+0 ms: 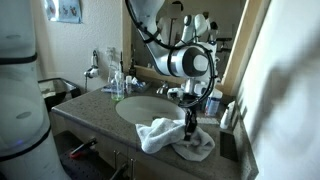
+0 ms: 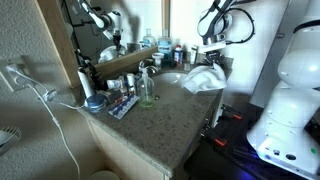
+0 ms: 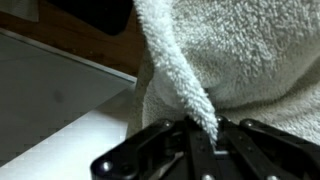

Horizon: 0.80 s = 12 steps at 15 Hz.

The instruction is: Pick up the towel from the wall and wipe the countertop with it.

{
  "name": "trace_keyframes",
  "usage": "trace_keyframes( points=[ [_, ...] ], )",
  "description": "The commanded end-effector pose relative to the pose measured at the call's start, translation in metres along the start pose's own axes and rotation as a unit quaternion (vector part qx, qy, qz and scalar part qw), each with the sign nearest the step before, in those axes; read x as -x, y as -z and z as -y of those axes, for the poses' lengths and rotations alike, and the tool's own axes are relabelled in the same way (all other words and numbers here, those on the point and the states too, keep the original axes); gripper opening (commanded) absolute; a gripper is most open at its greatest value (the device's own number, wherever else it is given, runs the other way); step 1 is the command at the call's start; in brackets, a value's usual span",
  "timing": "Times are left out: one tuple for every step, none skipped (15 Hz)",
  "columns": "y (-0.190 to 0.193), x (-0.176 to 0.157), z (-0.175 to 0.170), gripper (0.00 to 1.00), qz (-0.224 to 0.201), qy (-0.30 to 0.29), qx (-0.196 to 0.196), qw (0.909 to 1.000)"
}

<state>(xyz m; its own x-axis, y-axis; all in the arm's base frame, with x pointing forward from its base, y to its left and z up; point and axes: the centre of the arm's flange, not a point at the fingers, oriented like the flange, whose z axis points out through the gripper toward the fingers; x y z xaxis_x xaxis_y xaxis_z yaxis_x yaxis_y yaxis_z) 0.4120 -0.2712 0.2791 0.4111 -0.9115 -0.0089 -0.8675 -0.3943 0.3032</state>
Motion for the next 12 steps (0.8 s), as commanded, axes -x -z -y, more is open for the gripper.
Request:
trace_keyframes(
  points=[
    [0.003,0.027,0.002,0.06,0.04,0.018,0.004,0.999],
    [0.003,0.032,0.007,0.06,0.046,0.025,0.001,0.9986],
    [0.004,0.038,0.014,0.07,0.043,0.034,-0.01,0.9984],
    [0.007,0.041,0.019,0.06,0.037,0.042,-0.02,0.9982],
    [0.01,0.043,0.025,0.07,0.027,0.047,-0.022,0.9983],
    [0.013,0.044,0.029,0.06,0.016,0.05,-0.023,0.9984],
    [0.015,0.043,0.032,0.06,0.005,0.052,-0.022,0.9984],
    [0.018,0.041,0.033,0.06,-0.002,0.053,-0.021,0.9984],
    [0.02,0.039,0.032,0.07,-0.009,0.053,-0.019,0.9984],
    [0.021,0.038,0.03,0.06,-0.012,0.054,-0.018,0.9983],
    [0.023,0.036,0.027,0.07,-0.017,0.053,-0.015,0.9983],
    [0.023,0.035,0.024,0.07,-0.021,0.051,-0.01,0.9984]
  ],
)
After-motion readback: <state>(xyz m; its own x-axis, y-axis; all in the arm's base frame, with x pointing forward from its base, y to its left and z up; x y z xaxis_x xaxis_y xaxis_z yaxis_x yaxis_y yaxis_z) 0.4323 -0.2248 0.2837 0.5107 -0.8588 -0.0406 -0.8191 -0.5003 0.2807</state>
